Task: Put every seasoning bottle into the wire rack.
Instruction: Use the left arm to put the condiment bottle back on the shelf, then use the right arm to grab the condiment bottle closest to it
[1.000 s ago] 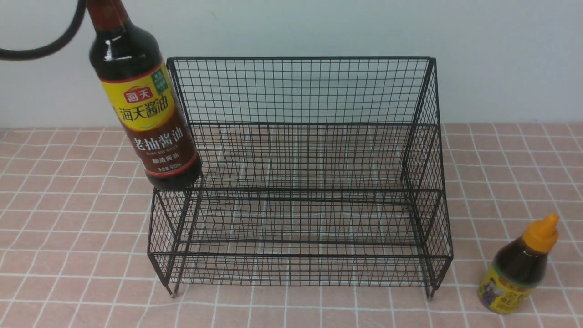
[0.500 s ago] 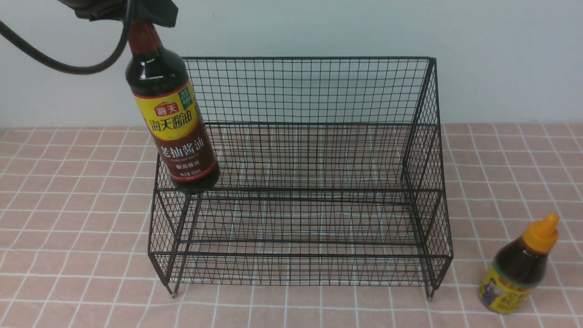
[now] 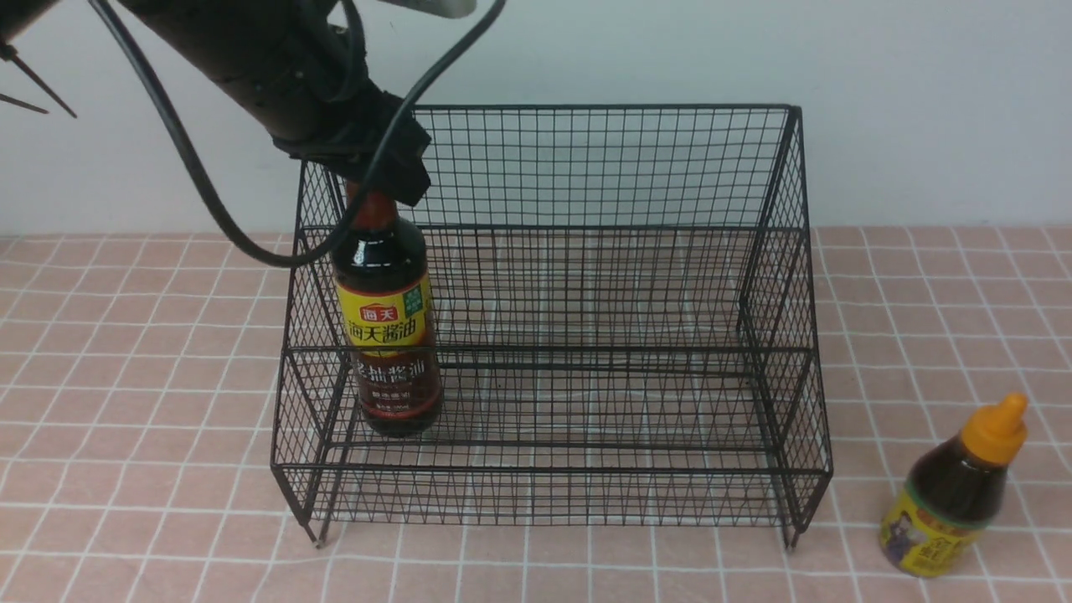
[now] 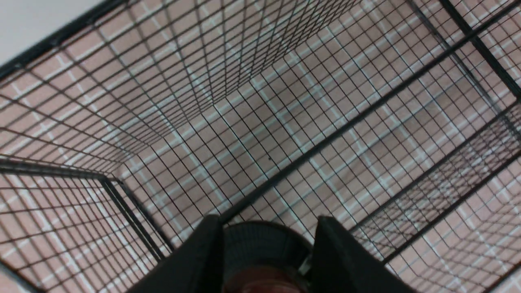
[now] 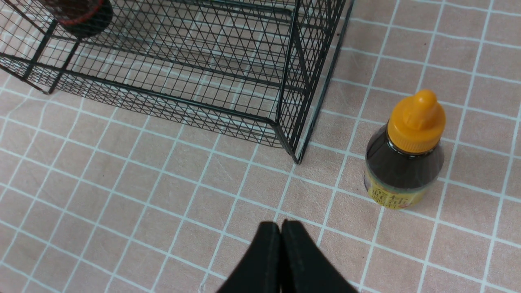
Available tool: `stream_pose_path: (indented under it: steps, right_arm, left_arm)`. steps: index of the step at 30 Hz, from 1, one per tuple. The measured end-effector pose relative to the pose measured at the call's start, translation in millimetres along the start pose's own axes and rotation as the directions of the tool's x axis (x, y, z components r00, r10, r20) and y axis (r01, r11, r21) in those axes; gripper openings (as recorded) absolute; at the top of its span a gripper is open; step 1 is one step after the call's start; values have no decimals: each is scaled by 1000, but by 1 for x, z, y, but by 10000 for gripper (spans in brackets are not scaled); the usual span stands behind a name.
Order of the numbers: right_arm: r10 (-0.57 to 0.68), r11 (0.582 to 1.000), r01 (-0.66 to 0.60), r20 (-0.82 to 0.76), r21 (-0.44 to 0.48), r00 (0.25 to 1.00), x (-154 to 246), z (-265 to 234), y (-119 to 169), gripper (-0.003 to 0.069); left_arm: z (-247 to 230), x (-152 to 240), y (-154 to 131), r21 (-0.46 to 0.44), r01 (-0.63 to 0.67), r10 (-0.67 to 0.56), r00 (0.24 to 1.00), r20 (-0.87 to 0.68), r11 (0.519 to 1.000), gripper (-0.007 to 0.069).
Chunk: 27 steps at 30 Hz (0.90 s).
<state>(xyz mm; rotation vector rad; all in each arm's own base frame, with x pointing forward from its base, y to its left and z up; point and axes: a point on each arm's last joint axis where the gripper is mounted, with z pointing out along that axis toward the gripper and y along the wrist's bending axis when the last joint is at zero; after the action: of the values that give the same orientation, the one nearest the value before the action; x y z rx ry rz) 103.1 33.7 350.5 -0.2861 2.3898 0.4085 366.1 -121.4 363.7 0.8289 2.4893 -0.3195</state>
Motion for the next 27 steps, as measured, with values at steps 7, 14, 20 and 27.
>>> stream_pose_path:
  steps: [7, 14, 20, 27]
  right_arm:
    - [-2, 1000, 2, -19, -2, 1000, 2, 0, 0, -15]
    - [-40, 993, 42, -23, 113, 999, -2, -9, -7, 0]
    - [-46, 988, 50, -34, 145, 998, -13, -6, -13, 88]
    - [20, 991, -3, -132, 131, 991, -36, 42, -33, 340]
  left_arm:
    - [3, -3, -9, -6, -29, 29, 1000, -9, 1000, 262]
    - [-6, -1, -11, -17, 16, -17, 999, -28, 1000, 368]
    - [-58, -3, -21, -58, 73, -68, 994, 91, 996, 358]
    - [-151, 21, -43, -170, 117, -67, 959, 276, 979, 57]
